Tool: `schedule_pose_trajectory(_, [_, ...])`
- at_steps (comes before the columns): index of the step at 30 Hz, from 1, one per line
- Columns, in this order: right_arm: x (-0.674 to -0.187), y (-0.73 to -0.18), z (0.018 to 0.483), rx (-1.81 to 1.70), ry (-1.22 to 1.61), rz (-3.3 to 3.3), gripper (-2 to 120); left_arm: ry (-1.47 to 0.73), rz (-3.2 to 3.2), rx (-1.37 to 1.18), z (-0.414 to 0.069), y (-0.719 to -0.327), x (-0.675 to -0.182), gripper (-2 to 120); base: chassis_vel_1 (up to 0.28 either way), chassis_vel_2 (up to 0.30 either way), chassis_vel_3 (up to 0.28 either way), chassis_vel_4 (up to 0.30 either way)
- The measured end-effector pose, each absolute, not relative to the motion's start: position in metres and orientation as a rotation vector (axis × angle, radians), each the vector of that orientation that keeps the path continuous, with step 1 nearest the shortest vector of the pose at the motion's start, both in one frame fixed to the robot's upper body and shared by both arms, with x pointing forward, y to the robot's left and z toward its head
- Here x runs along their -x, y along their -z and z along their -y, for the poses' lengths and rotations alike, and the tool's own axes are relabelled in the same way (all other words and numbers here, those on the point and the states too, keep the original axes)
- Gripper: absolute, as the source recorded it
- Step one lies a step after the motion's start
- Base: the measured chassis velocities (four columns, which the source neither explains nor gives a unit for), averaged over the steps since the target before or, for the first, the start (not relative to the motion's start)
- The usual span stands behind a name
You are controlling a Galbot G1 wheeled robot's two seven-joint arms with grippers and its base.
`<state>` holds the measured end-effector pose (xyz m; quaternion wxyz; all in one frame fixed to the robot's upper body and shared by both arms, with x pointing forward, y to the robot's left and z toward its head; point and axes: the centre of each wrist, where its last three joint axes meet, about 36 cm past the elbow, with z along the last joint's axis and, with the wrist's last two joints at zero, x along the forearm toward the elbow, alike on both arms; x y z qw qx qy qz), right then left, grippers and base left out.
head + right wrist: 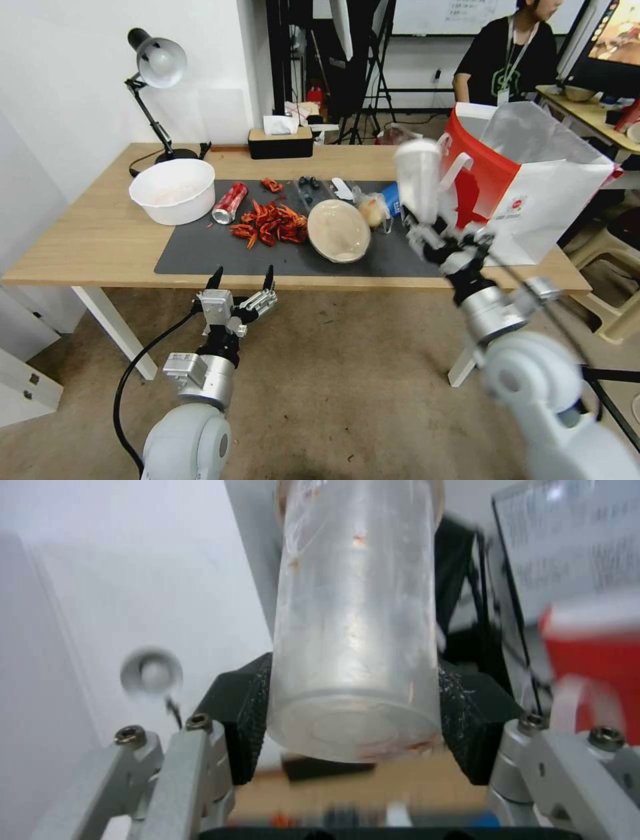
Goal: Pick up the trash from the table and place it into the takeout bag.
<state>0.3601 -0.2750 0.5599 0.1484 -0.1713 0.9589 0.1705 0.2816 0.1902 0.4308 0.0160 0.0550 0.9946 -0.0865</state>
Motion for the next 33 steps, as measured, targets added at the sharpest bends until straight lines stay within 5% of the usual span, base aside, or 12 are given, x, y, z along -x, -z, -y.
schedule_pose_trajectory(14, [-0.42, -0.653, 0.36, -0.228, -0.482, -2.851, 52, 0.26, -3.086, -0.174, -0.187, -0.435, -0.276, 100, 0.0, 0.0, 0.0, 0.0])
schedule_pose_trajectory(23, [-0.441, -0.659, 0.363, -0.33, -0.577, -2.956, 53, 0.257, -3.083, -0.175, -0.187, -0.435, -0.276, 100, 0.0, 0.0, 0.0, 0.0])
schedule_pose_trajectory(33, [-0.442, -0.654, 0.36, -0.319, -0.585, -2.987, 89, 0.255, -3.083, -0.174, -0.188, -0.435, -0.277, 100, 0.0, 0.0, 0.0, 0.0])
